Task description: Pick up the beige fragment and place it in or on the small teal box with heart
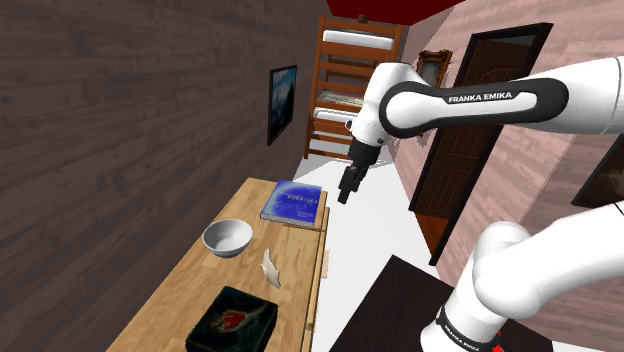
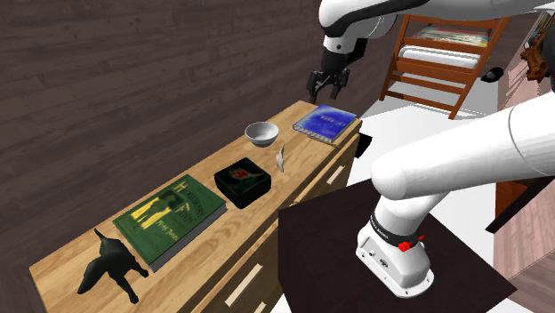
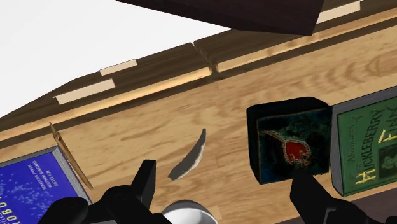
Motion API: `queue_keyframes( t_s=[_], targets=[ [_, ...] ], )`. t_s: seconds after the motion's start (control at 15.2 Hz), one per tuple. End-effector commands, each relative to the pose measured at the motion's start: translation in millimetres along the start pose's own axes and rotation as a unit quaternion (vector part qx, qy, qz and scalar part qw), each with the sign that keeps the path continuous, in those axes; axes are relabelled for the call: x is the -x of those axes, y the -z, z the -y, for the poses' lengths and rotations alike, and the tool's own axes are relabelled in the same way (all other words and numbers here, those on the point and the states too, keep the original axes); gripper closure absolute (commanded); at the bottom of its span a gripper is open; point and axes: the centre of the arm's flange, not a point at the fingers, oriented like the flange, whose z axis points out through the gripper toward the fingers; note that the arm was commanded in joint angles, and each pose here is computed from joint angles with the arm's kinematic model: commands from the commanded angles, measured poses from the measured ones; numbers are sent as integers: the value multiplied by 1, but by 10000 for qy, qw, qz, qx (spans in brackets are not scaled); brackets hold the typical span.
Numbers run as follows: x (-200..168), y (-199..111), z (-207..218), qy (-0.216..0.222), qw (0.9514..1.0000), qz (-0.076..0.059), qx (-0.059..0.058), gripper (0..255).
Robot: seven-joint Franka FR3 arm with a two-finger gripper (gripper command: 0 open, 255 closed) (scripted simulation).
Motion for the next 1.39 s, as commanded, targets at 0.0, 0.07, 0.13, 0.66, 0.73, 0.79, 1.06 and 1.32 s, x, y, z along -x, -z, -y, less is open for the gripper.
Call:
queue_keyframes(
  t_s=[0.0,0.07,0.13,0.66,0.73,0.79,1.06,1.32],
  targets=[
    [-8,-27,-1,-35,10000,-43,-39,0],
    [-13,-39,-2,-52,10000,-57,-59,0],
    [-17,-52,-3,-68,9999,-72,-79,0],
    [-53,-150,-12,-200,9993,-186,-238,0],
    [-57,-162,-13,-216,9992,-200,-258,0],
    [-62,-174,-14,-232,9991,-214,-278,0],
    [-81,-223,-17,-298,9985,-271,-358,0],
    [-100,-272,-20,-364,9978,-328,-437,0]
  ],
)
